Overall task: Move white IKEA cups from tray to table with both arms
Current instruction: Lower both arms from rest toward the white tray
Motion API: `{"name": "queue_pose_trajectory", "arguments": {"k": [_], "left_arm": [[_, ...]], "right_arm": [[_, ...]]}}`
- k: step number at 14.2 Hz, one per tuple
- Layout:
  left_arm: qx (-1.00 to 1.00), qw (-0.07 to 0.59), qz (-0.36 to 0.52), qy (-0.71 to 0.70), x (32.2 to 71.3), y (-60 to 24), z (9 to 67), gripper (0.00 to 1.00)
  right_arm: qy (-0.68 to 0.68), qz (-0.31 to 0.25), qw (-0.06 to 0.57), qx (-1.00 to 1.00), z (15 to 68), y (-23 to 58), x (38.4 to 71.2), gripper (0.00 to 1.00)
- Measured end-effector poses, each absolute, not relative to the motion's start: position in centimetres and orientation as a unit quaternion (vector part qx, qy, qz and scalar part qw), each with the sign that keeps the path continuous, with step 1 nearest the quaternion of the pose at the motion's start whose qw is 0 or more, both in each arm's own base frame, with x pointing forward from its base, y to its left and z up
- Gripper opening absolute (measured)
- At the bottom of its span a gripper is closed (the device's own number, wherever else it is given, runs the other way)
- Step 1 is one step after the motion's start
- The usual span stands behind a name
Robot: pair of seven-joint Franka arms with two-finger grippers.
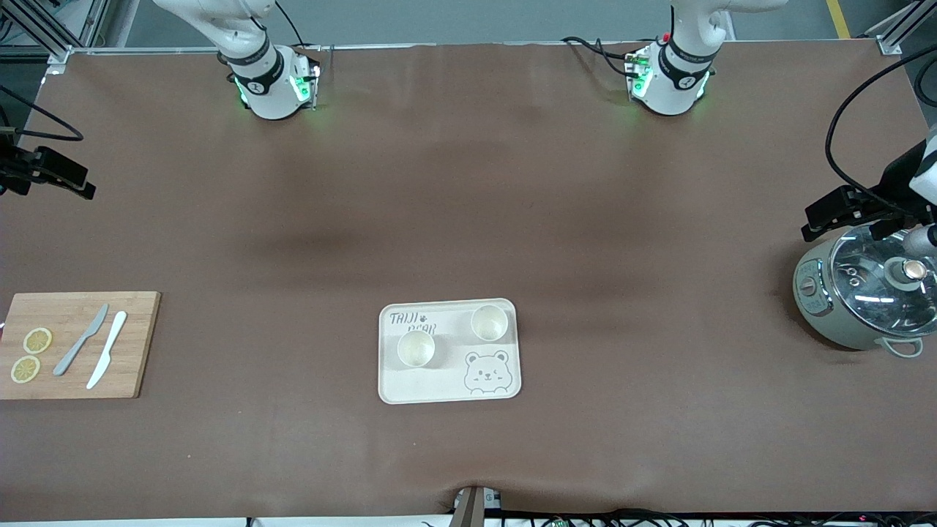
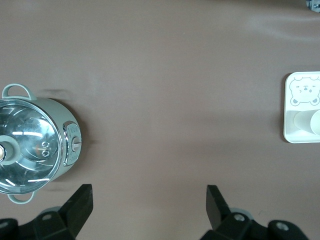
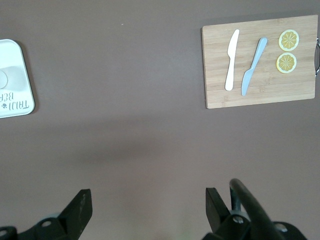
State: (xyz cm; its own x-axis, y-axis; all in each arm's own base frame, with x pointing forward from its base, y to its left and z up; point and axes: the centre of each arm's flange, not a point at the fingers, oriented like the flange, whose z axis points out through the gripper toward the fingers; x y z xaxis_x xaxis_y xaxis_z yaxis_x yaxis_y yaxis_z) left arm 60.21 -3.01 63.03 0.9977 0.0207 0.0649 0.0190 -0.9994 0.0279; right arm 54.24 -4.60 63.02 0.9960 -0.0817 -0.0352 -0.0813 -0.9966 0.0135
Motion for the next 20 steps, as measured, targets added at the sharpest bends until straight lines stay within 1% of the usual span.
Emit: {"name": "queue_pose_trajectory", "arguments": {"k": [8,11,16,18,20], "left_arm": [[0.999,0.014,0.032,0.010,60.2,-3.0,63.0,1.00],[0.999,0.013,0.029,0.010,60.3,-3.0,62.7,1.00],[1.000,0.006,-0.003,0.010,61.2,-3.1,59.6,1.00],[1.000,0.005,-0.019,0.008,61.7,-3.9,57.7,1.00],[0.999,0.003,-0.034,0.018,62.2,-5.7,55.8,1.00]], "right_arm": [[-0.041,-0.018,0.006,0.999,63.0,-4.6,54.3,1.00],[-0.046,-0.009,-0.004,0.999,63.7,-3.6,54.3,1.00],[-0.071,0.012,-0.046,0.996,66.0,0.5,54.4,1.00],[-0.086,0.006,-0.050,0.995,65.4,3.4,54.7,1.00],[-0.107,0.010,-0.055,0.993,63.8,7.4,56.1,1.00]]}}
